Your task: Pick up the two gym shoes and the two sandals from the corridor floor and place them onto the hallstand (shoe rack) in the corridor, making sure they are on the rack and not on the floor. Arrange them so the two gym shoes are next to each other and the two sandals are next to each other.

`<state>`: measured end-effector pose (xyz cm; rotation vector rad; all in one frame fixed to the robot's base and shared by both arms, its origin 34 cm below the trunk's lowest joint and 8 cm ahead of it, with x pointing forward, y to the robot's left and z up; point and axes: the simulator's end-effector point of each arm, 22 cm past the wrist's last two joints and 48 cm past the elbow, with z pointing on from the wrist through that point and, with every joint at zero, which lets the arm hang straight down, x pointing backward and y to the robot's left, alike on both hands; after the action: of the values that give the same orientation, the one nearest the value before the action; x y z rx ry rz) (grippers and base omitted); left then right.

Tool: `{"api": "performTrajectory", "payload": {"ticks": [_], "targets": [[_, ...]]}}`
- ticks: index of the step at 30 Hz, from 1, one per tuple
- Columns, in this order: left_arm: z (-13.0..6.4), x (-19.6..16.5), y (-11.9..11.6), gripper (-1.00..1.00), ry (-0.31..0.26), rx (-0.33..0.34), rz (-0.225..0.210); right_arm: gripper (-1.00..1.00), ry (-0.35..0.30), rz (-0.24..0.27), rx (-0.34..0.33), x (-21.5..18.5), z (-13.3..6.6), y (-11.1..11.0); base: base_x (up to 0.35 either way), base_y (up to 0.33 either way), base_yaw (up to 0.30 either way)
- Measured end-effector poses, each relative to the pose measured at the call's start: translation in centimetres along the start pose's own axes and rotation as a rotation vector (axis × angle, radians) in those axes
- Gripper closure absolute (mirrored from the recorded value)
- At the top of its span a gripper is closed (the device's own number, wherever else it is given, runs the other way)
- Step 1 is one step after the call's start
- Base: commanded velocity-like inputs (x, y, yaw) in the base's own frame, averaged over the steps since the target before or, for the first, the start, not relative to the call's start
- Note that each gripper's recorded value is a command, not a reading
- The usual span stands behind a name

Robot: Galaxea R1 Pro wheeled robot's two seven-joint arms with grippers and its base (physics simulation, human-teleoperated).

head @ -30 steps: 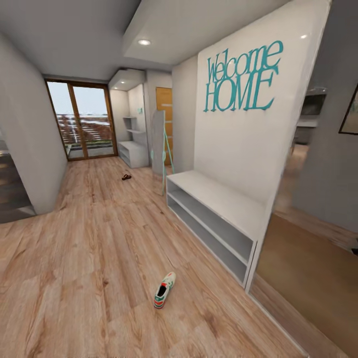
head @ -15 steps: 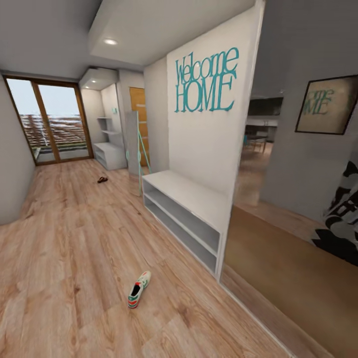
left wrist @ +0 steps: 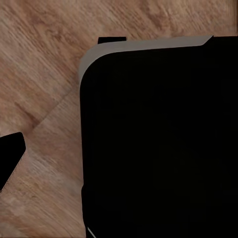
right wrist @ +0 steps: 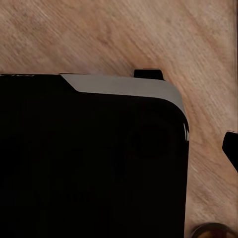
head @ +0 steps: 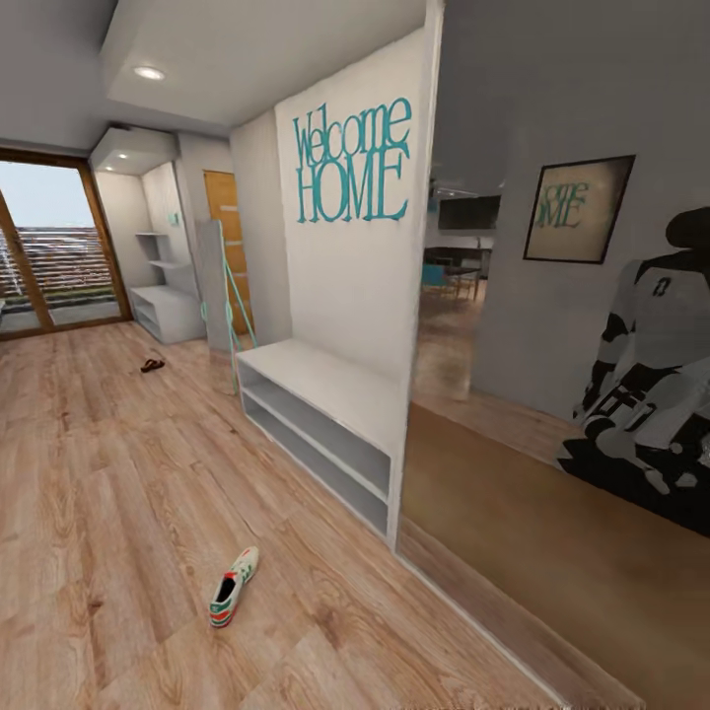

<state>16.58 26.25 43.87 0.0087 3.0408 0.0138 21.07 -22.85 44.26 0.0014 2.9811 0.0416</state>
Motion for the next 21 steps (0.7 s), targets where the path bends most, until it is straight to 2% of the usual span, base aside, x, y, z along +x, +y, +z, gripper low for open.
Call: {"api": "performTrajectory", "payload": {"ticks": [21], "targets": [[0.01,-0.3,0.06,-1.0,-0.01,-0.001,-0.004,-1.0,-0.002,0.0,0.001,-0.07,0.0,-0.03,0.0,-0.002,-0.265]]}}
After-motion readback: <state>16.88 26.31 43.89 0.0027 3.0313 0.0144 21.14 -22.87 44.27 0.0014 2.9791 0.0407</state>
